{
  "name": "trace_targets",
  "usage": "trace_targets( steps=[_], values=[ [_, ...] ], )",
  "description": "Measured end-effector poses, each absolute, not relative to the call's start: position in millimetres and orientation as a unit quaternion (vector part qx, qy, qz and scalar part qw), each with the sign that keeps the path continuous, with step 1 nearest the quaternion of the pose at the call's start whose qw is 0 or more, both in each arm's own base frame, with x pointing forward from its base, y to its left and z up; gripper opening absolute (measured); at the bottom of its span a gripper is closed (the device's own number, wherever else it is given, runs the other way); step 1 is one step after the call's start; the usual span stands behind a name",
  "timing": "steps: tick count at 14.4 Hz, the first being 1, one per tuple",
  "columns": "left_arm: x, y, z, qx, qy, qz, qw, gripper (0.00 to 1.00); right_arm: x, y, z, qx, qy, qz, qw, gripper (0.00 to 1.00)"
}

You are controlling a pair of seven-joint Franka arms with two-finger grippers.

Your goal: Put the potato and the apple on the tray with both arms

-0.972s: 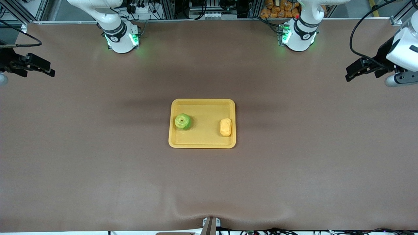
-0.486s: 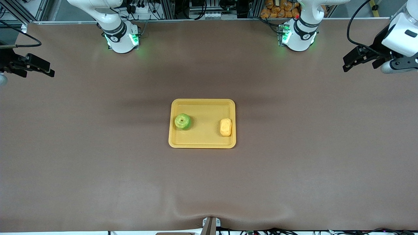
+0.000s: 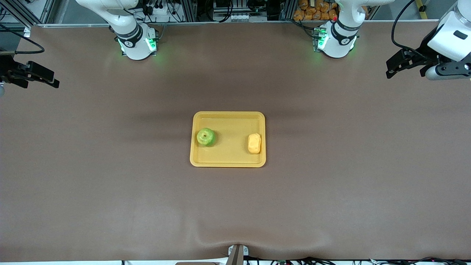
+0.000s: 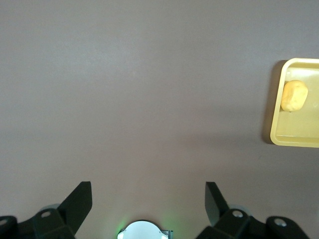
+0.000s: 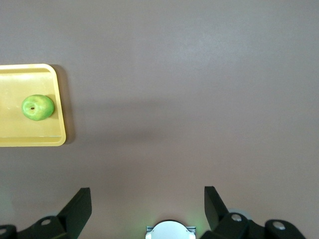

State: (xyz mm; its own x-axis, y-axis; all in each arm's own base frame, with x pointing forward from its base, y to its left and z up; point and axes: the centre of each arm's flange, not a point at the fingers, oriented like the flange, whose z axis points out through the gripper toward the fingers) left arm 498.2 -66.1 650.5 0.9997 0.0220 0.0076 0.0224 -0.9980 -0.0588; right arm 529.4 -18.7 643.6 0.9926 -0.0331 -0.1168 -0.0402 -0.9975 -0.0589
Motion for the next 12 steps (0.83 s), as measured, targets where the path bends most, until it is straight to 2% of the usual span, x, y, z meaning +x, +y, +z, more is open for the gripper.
trace_targets(
  steps=[12],
  values=[
    [500.0,-65.1,648.9,-1.0,-0.005,-0.001,0.029,1.0,533.3,-18.7,642.0,-0.998,0.016,0.051,0.031,1.0]
  ],
)
